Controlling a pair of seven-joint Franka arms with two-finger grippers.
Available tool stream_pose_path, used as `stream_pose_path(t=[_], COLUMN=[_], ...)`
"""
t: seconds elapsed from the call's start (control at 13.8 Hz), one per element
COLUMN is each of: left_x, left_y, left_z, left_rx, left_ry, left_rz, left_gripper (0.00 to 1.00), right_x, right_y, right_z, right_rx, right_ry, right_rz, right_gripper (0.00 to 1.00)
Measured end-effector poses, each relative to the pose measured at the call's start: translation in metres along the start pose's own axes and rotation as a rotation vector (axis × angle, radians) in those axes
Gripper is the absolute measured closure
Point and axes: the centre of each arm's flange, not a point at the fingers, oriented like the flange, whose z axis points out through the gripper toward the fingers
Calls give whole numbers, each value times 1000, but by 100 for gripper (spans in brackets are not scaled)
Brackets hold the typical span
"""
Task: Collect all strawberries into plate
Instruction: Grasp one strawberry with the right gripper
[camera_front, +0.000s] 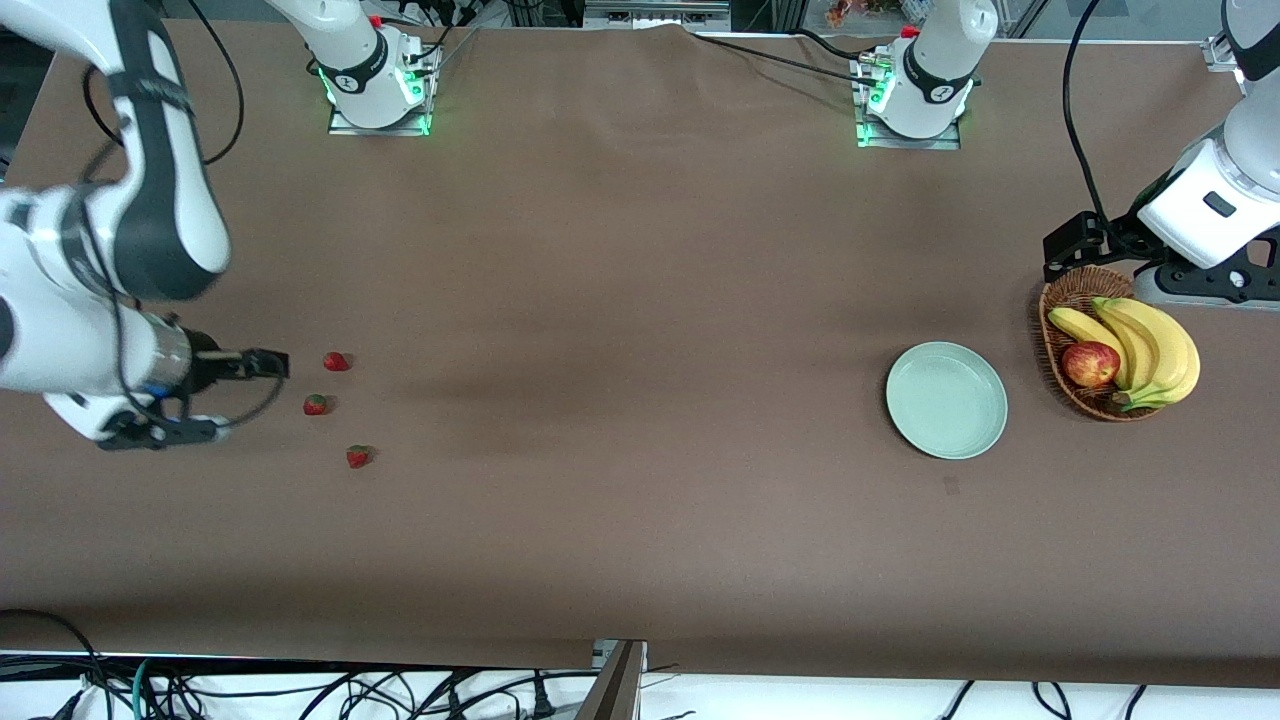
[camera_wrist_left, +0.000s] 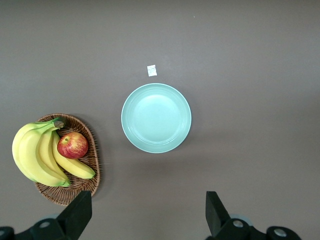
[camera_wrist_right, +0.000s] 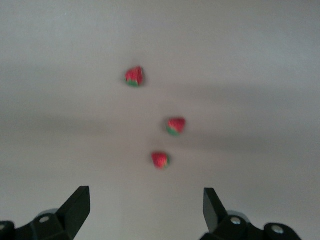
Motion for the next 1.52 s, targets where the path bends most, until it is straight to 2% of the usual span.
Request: stream_pose_path(t=[0.36,0.72,1.01,1.3,1.37,1.52], left_x=[0,-1,-3,-6,-6,-6], left_y=[0,1,12,24,24,24], left_z=[0,-3,-18,-22,-22,-22], left_rx=[0,0,-2,-2,-2,-2], left_ry=[0,4,33,34,32,30], left_rz=[0,2,21,36,36,35], left_gripper=[0,0,0,0,0,0], right_x=[45,55,59,60,60,59], right_y=[-16,-16,-19,-29,-30,-32], right_z=[103,149,168,179,181,184], right_rx=[-2,-2,1,37,39,40], right_ry=[89,180,211,215,212,208], right_rz=[-23,-23,-25,-9,-9,-11], right_gripper=[0,0,0,0,6,30])
